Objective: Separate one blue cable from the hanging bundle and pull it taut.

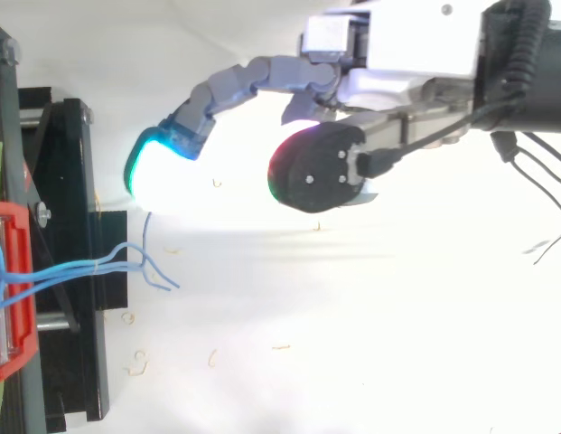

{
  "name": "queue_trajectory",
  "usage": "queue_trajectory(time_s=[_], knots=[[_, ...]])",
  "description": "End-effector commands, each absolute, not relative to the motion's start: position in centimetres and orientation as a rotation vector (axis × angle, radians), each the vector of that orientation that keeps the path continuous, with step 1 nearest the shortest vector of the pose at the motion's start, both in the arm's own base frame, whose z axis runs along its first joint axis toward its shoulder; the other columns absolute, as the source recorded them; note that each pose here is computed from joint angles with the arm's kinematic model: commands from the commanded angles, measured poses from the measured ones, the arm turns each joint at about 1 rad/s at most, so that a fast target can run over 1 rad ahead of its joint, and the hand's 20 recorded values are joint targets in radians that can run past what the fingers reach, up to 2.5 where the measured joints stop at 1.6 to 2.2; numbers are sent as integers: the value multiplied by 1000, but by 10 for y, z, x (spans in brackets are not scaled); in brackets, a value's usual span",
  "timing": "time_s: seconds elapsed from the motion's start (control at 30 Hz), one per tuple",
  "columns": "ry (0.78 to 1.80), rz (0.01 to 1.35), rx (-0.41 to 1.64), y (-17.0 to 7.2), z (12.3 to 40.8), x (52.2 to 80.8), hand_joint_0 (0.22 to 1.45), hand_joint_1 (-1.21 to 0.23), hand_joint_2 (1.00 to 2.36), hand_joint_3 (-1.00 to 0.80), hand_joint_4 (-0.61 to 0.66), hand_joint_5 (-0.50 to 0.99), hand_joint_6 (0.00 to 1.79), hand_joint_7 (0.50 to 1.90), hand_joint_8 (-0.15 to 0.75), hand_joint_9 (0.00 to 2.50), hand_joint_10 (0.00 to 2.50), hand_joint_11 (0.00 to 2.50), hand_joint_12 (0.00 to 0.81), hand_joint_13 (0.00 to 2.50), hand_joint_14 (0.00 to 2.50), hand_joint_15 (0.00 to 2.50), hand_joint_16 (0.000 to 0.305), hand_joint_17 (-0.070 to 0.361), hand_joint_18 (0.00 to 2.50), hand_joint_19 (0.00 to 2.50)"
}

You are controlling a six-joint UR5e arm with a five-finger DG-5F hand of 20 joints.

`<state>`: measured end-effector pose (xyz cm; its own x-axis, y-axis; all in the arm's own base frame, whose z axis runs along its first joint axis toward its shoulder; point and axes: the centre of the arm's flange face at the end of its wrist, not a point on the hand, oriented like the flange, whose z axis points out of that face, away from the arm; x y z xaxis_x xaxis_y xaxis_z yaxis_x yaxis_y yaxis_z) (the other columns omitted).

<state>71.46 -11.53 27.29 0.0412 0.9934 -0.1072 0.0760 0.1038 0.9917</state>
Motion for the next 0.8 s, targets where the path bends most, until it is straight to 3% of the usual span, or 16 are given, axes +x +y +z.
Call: queue_trajectory(time_s=[0.0,0.2,0.63,0.77], knots=[[1262,1071,1195,-115,267,721,269,-322,1000,-500,137,-275,502,660,451,1072,775,1742,517,1182,834,1220,101,228,1399,809],[1259,1064,1204,-122,243,727,270,-324,1000,-500,145,-274,502,659,445,1020,1184,1568,507,1112,1224,1090,101,227,1407,840],[1202,1025,1133,-111,268,743,271,-331,1000,-500,151,-271,502,663,445,981,1347,1529,505,1064,1432,1014,100,226,1387,885],[1209,973,1132,-97,241,763,272,-332,1000,-500,154,-268,502,664,445,977,1362,1514,497,1058,1445,1006,100,225,1382,886]])
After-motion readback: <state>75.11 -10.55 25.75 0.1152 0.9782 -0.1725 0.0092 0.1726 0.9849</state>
